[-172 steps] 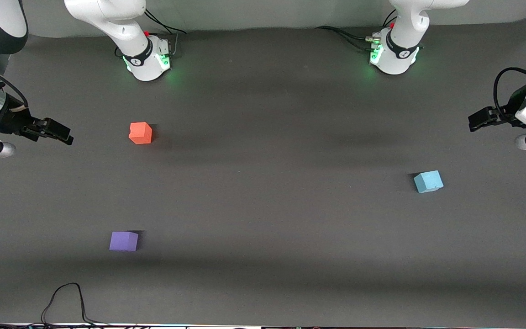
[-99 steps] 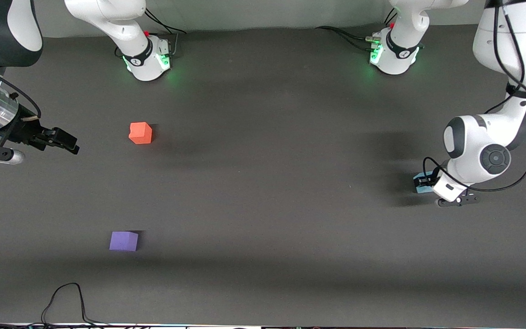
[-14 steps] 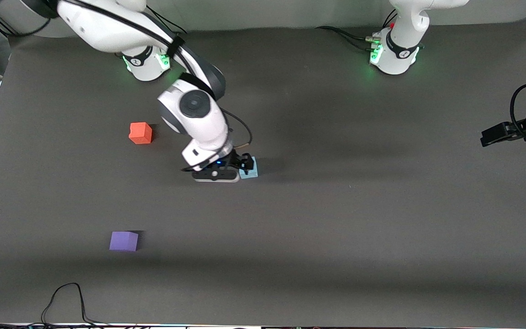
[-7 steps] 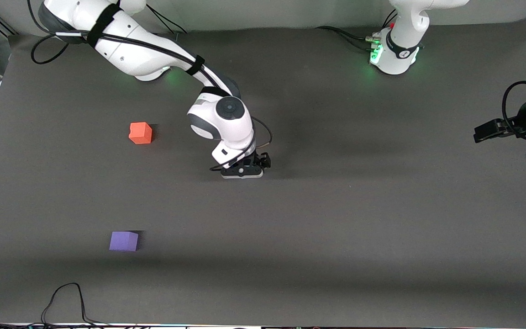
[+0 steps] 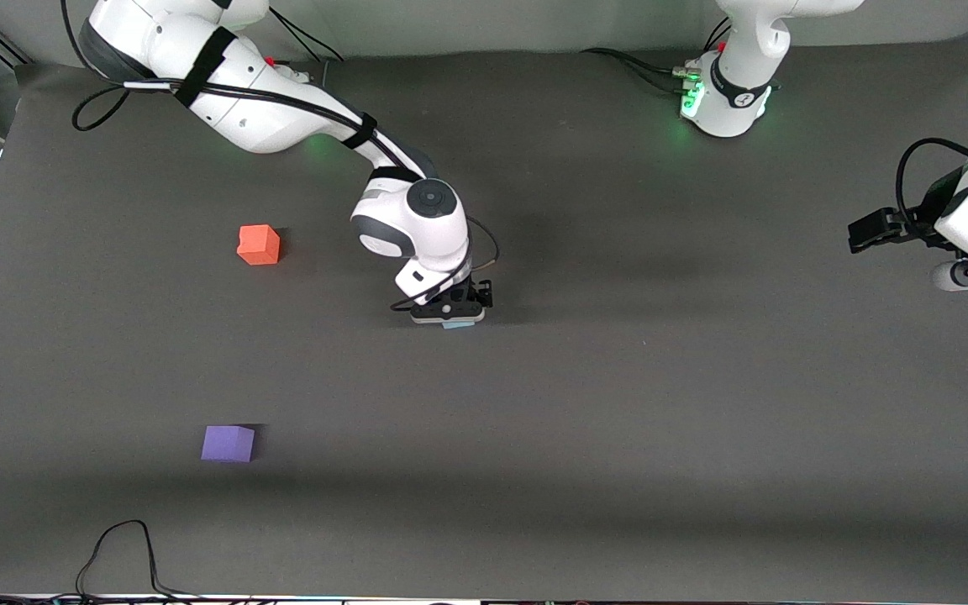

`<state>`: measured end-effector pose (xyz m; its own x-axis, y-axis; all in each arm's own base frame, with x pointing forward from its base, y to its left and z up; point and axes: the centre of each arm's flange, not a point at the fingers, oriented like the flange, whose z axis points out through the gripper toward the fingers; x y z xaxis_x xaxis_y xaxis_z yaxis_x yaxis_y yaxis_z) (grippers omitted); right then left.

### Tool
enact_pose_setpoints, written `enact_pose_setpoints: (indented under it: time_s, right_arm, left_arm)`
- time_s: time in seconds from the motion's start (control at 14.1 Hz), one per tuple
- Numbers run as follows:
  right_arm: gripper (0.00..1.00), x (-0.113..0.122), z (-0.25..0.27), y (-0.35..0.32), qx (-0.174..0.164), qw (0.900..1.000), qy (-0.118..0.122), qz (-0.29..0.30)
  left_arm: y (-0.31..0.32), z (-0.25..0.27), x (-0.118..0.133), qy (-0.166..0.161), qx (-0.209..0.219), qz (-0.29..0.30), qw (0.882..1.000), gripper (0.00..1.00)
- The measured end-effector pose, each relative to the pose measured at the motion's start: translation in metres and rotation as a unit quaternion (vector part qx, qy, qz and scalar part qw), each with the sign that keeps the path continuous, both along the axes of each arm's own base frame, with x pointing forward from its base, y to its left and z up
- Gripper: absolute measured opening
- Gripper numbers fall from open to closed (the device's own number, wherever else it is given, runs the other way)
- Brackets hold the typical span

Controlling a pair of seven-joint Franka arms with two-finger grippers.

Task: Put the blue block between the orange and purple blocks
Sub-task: 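Lower the right gripper onto the blue block and close it, then carry the blue block with the right gripper beside the orange block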

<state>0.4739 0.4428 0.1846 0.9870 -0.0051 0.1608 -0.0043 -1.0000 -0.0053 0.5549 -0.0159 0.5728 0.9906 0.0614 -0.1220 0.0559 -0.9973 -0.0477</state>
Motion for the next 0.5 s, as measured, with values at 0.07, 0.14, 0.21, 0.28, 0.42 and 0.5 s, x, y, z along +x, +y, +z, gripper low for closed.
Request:
enact_pose_setpoints:
  time_s: [0.07, 0.14, 0.21, 0.28, 0.42, 0.5]
  right_arm:
    - [0.61, 0.0, 0.001, 0.0, 0.0, 1.0, -0.001, 0.0]
    - [0.59, 0.001, 0.001, 0.0, 0.001, 1.0, -0.001, -0.001]
    - [0.59, 0.002, 0.001, -0.001, 0.001, 1.0, -0.001, -0.002]
    - [0.59, 0.005, 0.003, -0.003, 0.001, 1.0, -0.003, -0.005]
    - [0.59, 0.017, 0.013, -0.013, 0.0, 1.0, -0.008, -0.019]
    - [0.59, 0.026, 0.026, -0.021, 0.0, 0.999, -0.01, -0.034]
  left_arm:
    - [0.0, 0.0, 0.0, 0.0, 0.0, 0.0, 1.0, 1.0]
    - [0.0, 0.0, 0.0, 0.0, 0.0, 0.0, 1.0, 1.0]
    - [0.0, 0.0, 0.0, 0.0, 0.0, 0.0, 1.0, 1.0]
    - [0.0, 0.0, 0.0, -0.001, 0.001, 0.0, 1.0, 1.0]
    - [0.002, 0.001, 0.001, -0.003, 0.002, 0.001, 1.0, 1.0]
    - [0.003, 0.001, 0.001, -0.004, 0.005, 0.001, 1.0, 1.0]
